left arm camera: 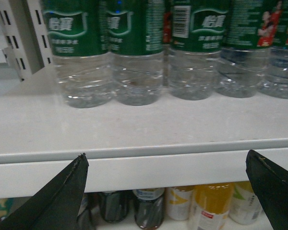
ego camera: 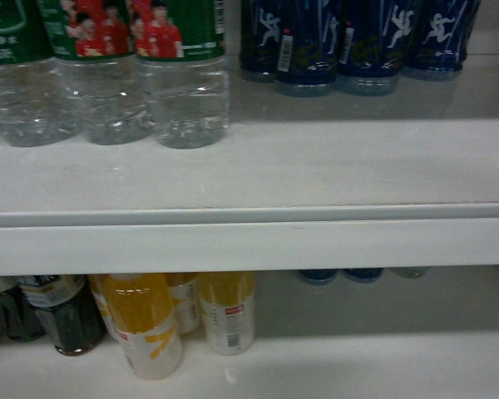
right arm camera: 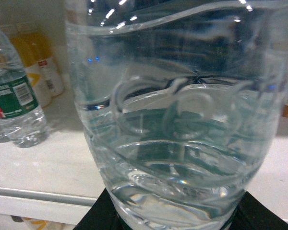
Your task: Move water from second to third shelf
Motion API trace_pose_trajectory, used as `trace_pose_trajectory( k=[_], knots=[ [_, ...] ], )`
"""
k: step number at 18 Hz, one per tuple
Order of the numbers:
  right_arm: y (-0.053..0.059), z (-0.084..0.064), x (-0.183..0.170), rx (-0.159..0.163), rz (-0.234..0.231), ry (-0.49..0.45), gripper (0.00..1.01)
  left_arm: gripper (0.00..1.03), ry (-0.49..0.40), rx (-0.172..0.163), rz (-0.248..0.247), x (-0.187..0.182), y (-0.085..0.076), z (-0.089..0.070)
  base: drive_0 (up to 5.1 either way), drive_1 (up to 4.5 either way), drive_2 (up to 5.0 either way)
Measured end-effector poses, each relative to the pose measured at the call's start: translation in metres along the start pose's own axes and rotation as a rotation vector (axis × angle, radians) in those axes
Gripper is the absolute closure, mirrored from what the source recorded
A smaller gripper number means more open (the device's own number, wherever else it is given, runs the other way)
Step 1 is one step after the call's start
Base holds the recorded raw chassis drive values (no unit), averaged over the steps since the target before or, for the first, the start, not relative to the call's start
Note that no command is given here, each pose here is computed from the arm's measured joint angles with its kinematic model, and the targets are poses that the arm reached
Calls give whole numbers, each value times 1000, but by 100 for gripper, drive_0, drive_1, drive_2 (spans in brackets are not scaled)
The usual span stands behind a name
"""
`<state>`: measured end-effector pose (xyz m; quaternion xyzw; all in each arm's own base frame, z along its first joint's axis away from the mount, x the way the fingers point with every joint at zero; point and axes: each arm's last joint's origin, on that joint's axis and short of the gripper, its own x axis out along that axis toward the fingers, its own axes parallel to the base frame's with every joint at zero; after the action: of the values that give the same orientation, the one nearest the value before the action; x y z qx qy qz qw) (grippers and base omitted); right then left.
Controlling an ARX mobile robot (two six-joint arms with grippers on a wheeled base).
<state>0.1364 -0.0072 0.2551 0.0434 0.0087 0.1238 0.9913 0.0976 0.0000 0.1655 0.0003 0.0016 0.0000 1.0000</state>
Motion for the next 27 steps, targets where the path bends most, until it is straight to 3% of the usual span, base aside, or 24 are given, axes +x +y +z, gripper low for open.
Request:
trace_pose_trajectory(
  k=[27],
  knots=[
    [0, 0, 0, 1, 4, 4, 65, 5, 2, 0, 4, 0, 0, 0, -490, 240, 240]
  ],
)
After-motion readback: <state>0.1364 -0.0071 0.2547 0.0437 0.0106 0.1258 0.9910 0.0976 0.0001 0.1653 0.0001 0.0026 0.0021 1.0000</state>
